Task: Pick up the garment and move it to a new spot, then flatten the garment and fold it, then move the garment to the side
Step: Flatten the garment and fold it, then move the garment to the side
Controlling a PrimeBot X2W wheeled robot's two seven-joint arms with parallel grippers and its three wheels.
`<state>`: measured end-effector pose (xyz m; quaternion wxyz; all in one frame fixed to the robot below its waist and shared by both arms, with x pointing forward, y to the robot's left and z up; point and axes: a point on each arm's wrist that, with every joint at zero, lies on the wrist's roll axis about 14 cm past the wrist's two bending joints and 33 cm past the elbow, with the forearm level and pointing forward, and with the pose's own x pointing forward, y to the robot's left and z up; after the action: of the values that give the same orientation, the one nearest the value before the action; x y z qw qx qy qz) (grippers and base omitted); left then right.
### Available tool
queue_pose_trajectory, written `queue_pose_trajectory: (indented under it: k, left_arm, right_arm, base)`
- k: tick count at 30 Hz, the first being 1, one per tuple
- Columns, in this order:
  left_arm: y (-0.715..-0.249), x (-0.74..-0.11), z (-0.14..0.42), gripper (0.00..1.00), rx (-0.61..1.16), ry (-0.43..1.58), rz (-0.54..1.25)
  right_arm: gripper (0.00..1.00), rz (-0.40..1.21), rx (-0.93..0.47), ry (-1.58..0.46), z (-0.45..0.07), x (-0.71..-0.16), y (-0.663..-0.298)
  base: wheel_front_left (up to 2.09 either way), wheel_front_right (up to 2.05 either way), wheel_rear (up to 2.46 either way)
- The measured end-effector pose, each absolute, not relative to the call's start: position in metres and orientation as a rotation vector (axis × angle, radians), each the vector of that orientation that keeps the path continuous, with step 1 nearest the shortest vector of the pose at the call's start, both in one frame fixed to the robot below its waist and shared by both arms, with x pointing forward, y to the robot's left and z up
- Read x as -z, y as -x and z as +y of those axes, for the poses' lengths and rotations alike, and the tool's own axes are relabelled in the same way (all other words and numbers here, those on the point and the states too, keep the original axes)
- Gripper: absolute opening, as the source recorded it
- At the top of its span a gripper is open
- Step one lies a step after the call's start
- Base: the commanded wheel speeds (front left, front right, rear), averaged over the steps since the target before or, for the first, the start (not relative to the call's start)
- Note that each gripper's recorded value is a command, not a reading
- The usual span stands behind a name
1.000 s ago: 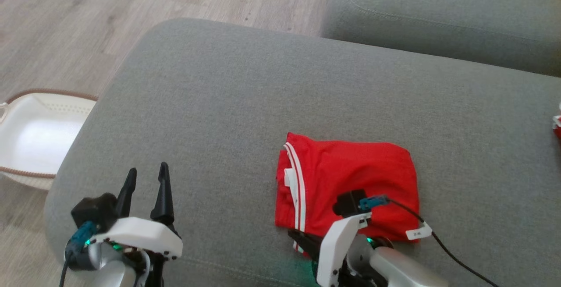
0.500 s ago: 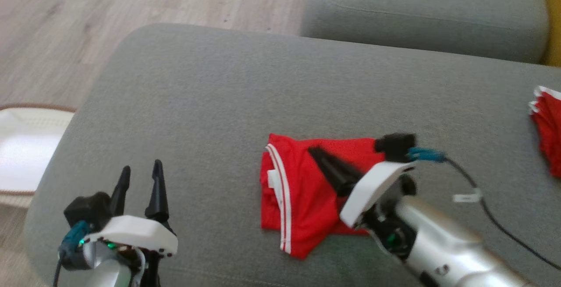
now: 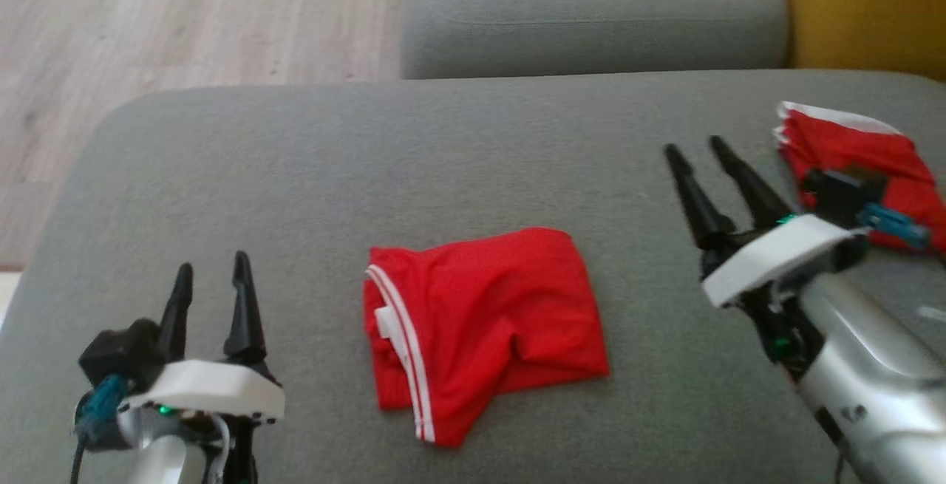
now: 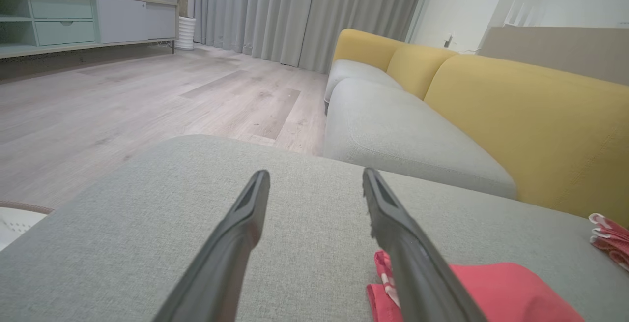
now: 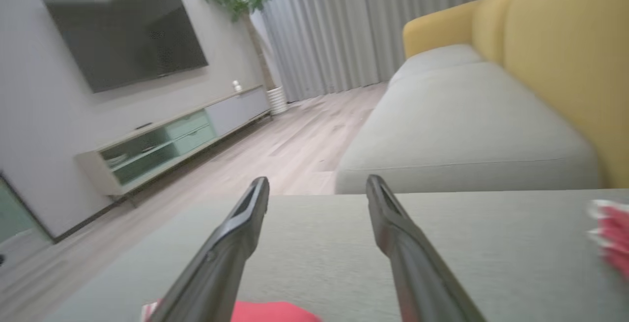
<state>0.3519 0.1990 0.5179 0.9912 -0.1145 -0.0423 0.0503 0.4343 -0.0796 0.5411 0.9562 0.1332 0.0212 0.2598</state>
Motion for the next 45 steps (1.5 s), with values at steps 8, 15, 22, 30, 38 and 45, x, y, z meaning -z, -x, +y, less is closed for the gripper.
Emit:
queue_pose_trajectory:
  k: [8,15,22,30,38,45]
  left_arm:
    - [-0.361,-0.516,0.181,1.00,-0.036,0.176,-0.080]
    - [-0.359,-0.503,0.172,1.00,-0.002,0.130,-0.042]
    - [-0.360,-0.498,0.169,1.00,0.014,0.098,-0.032]
    - [-0.359,-0.498,0.169,1.00,0.009,0.090,-0.035]
    - [-0.358,-0.496,0.171,1.00,0.001,0.100,-0.031]
    - [-0.353,-0.495,0.177,1.00,-0.018,0.105,-0.030]
  right_arm:
    - [1.00,-0.009,-0.322,-0.170,-0.150,-0.524,-0.412]
    - [1.00,0.017,-0.240,-0.101,-0.164,-0.498,-0.390]
    - [1.00,0.060,-0.251,-0.121,-0.144,-0.478,-0.382]
    - [1.00,0.069,-0.262,-0.097,-0.142,-0.475,-0.383]
    - [1.00,0.095,-0.294,-0.085,-0.132,-0.471,-0.384]
    - [1.00,0.222,-0.452,-0.129,-0.077,-0.467,-0.396]
  base:
    - [0.00,0.00,0.00]
    - [0.00,0.00,0.00]
    - [0.00,0.00,0.00]
    - [0.00,0.00,0.00]
    - [0.00,0.00,0.00]
    - [0.00,0.00,0.00]
